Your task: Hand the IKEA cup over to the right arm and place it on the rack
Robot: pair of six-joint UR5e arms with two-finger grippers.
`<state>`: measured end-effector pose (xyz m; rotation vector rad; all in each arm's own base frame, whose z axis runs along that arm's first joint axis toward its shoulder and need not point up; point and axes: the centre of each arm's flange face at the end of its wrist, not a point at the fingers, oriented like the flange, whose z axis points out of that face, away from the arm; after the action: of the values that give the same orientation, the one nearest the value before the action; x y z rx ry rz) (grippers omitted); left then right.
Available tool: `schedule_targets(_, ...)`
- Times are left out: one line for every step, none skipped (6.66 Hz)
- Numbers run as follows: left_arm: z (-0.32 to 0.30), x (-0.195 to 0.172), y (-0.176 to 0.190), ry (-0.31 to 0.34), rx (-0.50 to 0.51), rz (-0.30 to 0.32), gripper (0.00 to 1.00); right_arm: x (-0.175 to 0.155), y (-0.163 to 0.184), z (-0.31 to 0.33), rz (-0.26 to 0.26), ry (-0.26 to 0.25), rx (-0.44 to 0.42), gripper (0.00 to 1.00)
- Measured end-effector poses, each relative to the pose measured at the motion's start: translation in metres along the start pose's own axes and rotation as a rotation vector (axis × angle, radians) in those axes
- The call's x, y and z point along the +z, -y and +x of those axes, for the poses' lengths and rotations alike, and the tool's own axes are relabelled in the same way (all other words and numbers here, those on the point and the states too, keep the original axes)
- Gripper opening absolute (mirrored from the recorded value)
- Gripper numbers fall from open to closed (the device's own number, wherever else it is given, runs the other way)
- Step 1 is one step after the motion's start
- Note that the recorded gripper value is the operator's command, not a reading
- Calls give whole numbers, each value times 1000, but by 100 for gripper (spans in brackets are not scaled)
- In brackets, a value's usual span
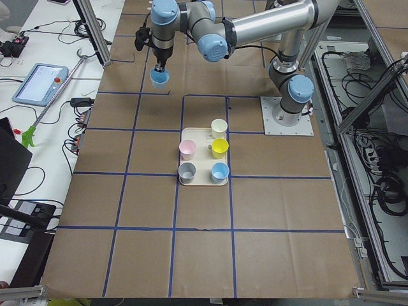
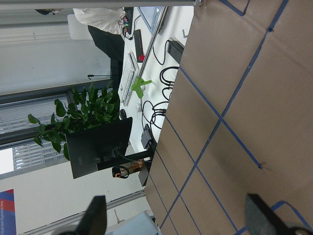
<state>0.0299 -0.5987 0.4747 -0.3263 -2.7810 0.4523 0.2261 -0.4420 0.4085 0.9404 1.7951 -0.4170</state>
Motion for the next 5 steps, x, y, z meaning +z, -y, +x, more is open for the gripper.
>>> schedule_targets(15,6,10,-75,67,129,0,0,0,0,0,1,-1,100)
schedule_targets(29,19,14,-125,150,255,0,0,0,0,0,2,-2,100)
schedule_targets(44,39,9,-157,244,384,0,0,1,0,3,2,-3,100)
schedule_targets(57,61,-5,-187,329,498,0,0,2,0,11,5,-3,100)
schedule_targets(66,82,-23,-228,399,588,4,-1,4,-1,29,14,-8,100)
